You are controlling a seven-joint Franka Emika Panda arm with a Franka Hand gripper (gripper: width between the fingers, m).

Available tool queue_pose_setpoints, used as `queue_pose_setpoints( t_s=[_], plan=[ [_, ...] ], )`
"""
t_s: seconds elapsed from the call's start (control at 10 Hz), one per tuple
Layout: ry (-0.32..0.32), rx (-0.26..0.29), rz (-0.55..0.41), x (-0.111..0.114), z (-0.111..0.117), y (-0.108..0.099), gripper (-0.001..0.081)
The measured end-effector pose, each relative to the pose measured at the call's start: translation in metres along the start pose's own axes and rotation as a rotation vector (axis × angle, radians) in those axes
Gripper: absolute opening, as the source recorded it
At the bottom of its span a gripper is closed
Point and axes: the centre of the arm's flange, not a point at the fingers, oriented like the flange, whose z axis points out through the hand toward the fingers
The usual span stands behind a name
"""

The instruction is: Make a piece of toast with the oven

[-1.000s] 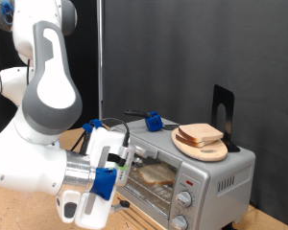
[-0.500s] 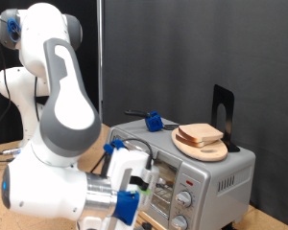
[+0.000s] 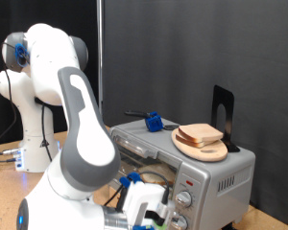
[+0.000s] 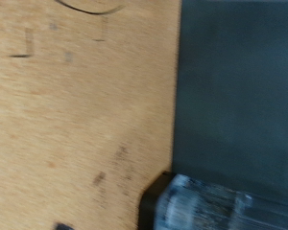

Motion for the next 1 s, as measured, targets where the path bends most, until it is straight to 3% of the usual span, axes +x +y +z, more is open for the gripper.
queue_pose_setpoints(
  t_s=[0.3, 0.5, 0.6, 1.0],
  plan=[
    [-0.024, -0.050, 0.004, 0.018, 0.009, 0.018, 0.0808],
    [-0.024, 0.022, 0.012, 0.020, 0.005, 0.020, 0.0808],
    [-0.025, 0.009, 0.010, 0.019, 0.006, 0.021, 0.0808],
    [-0.164, -0.080, -0.050, 0.007, 0.002, 0.034, 0.0808]
  ],
)
